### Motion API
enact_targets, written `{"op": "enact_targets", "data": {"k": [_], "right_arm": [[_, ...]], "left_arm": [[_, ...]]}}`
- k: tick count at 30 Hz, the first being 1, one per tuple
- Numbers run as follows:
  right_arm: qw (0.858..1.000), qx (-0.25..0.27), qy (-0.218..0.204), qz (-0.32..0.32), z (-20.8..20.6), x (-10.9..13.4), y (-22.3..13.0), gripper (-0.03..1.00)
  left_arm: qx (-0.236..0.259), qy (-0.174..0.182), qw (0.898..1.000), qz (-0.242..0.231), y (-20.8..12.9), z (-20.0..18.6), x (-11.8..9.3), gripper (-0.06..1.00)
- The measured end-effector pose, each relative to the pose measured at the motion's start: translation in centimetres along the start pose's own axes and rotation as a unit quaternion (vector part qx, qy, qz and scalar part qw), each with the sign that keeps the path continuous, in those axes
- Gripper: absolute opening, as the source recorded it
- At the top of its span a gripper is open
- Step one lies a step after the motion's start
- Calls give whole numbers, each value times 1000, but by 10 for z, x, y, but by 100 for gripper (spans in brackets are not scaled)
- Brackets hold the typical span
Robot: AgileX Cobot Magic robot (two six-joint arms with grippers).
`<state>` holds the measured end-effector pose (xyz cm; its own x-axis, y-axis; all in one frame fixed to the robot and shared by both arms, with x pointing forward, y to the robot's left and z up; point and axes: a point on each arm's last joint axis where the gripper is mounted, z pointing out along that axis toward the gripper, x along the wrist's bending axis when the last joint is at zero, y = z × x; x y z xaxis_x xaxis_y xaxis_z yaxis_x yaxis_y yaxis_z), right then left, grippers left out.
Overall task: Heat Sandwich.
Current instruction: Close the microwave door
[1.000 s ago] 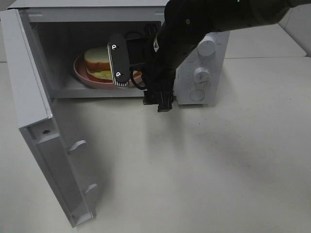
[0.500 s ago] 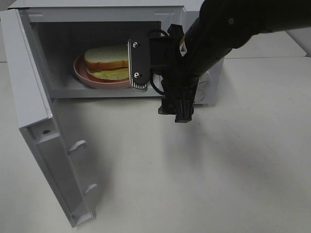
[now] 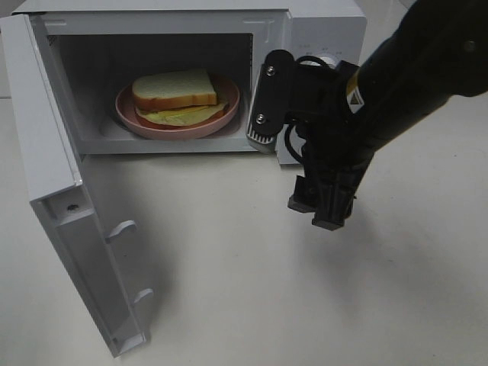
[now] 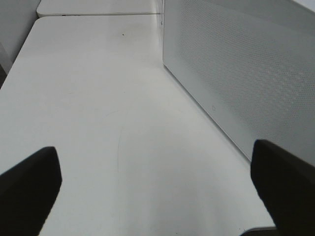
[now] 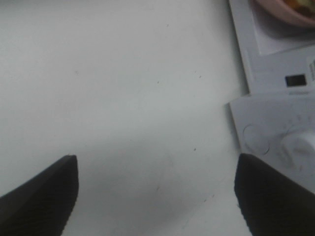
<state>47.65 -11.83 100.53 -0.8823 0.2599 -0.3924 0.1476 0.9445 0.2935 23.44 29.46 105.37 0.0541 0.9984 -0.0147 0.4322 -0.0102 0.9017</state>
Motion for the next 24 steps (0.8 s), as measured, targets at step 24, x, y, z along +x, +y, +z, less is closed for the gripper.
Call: {"op": "enact_targets", "data": {"k": [24], "right_arm": [[945, 77, 3, 319, -89, 32, -63, 77]], "left_arm": [[0, 0, 1000, 0, 0, 0, 0, 99]]}}
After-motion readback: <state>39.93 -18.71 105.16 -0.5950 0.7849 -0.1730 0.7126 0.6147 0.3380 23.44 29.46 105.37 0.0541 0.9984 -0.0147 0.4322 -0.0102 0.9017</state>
